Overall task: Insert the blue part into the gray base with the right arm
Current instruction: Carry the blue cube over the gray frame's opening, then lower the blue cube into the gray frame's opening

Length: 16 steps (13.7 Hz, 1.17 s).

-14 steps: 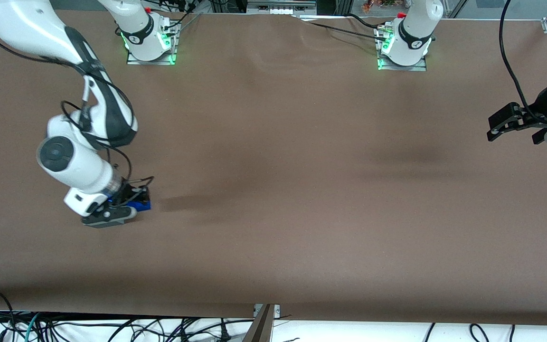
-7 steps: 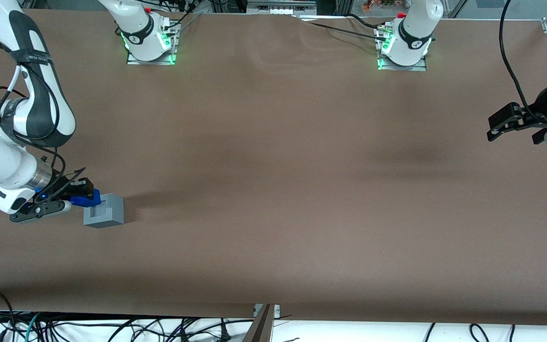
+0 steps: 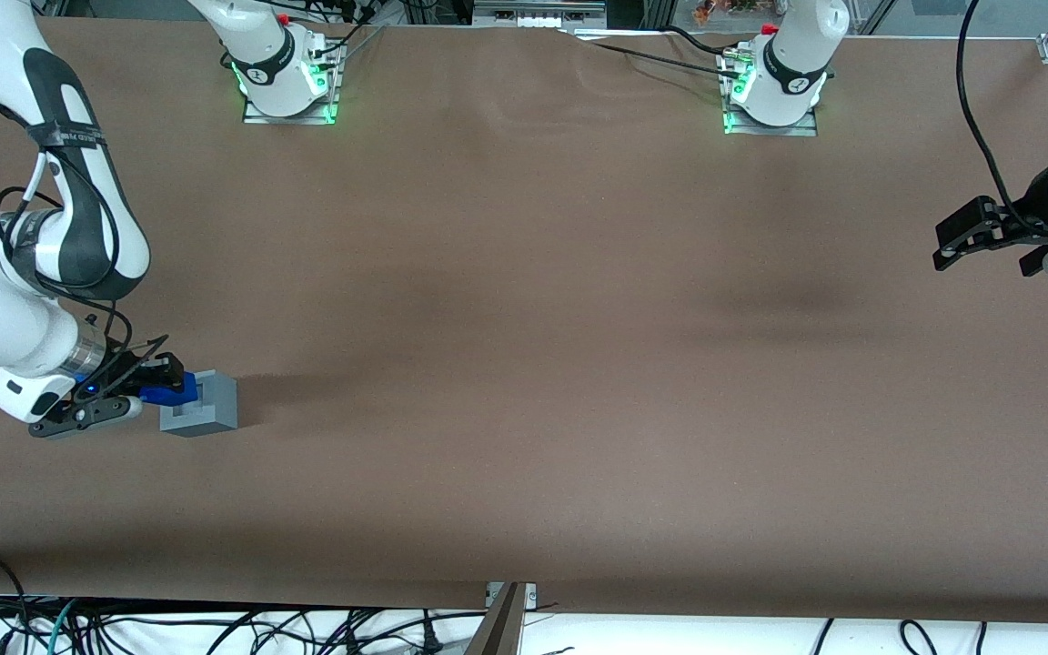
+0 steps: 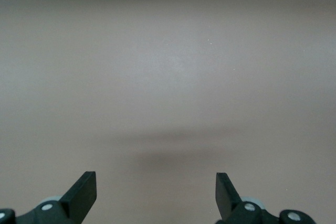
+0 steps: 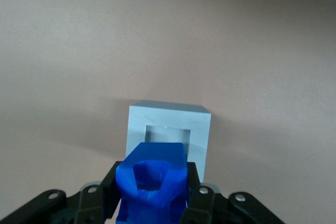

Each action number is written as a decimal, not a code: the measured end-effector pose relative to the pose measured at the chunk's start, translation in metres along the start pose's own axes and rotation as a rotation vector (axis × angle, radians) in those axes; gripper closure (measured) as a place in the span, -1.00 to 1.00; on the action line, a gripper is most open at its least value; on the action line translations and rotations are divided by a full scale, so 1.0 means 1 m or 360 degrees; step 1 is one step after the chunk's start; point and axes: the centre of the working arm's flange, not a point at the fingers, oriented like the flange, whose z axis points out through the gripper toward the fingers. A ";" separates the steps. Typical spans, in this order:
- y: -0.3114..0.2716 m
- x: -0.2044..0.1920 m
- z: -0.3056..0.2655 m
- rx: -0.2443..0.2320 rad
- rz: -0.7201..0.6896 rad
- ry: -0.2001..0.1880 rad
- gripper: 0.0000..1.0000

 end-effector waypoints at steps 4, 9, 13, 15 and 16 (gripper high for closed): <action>0.005 0.002 0.012 0.0007 0.0011 0.0003 -0.01; 0.006 0.004 0.017 0.0010 0.0018 0.0016 -0.01; 0.006 0.004 0.022 0.0015 0.0049 0.0018 -0.01; 0.006 0.004 0.024 0.0015 0.0054 0.0020 -0.01; 0.006 0.005 0.025 0.0014 0.0055 0.0029 -0.01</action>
